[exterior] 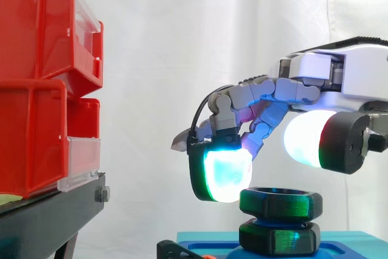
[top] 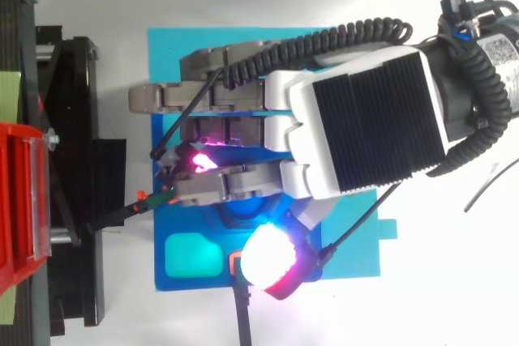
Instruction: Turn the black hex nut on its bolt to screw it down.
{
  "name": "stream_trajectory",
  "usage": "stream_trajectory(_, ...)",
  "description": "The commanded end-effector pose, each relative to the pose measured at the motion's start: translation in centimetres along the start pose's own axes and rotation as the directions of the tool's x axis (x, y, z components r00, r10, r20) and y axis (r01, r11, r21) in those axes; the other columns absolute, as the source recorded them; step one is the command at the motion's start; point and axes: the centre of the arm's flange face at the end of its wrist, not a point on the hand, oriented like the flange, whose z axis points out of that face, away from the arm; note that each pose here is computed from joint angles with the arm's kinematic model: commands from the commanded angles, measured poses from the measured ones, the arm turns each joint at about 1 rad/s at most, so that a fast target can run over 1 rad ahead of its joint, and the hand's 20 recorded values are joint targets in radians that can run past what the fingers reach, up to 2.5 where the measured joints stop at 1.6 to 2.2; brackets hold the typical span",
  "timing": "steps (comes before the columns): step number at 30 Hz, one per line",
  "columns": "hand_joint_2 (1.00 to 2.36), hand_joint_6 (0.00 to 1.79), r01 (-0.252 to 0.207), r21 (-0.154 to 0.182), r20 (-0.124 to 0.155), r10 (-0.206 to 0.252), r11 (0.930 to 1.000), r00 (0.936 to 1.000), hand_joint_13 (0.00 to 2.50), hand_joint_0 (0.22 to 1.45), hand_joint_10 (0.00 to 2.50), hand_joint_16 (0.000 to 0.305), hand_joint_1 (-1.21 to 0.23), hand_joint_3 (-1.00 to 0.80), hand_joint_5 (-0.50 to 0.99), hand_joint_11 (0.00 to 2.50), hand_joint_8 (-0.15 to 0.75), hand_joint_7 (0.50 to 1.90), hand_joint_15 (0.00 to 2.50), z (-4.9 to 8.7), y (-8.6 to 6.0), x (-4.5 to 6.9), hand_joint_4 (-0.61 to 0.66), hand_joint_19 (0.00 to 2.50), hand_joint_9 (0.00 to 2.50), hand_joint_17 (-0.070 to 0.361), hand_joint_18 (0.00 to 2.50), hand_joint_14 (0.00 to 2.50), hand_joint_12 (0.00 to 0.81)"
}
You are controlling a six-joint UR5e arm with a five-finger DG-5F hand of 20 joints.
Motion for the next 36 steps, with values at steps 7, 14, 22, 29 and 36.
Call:
stream_trajectory(7,1.0,0.5,0.0,-0.001,0.0,0.0,1.0,1.0,0.53,0.5,0.0,0.048,-0.1,-0.5,0.0,0.01,0.218,1.41,0.0,-0.9,-1.4,-0.1,0.18,0.57,1.01,0.107,0.57,0.0,0.317)
stream_trajectory(14,1.0,0.5,0.007,-0.014,0.012,-0.006,0.9999,0.9999,0.53,0.5,0.0,0.048,-0.11,-0.5,0.0,0.01,0.216,1.38,0.0,-0.2,-0.9,-0.7,0.2,0.57,1.0,0.108,0.57,0.0,0.318)
stream_trajectory(22,1.0,0.5,0.006,-0.029,0.014,-0.006,0.9996,0.9999,0.53,0.5,0.0,0.048,-0.12,-0.5,0.0,0.0,0.219,1.36,0.0,1.1,0.2,-2.2,0.19,0.56,1.0,0.108,0.57,0.0,0.317)
stream_trajectory(29,1.0,0.51,0.011,-0.038,0.01,-0.011,0.9992,0.9999,0.53,0.5,0.0,0.047,-0.14,-0.5,-0.01,0.0,0.214,1.31,0.0,2.0,2.0,-2.3,0.2,0.56,0.98,0.106,0.57,0.0,0.317)
stream_trajectory(36,1.0,0.51,0.007,-0.03,0.01,-0.007,0.9995,0.9999,0.52,0.51,0.0,0.047,-0.15,-0.5,-0.01,0.0,0.213,1.29,0.0,2.8,3.3,-2.2,0.19,0.56,0.97,0.106,0.56,0.0,0.318)
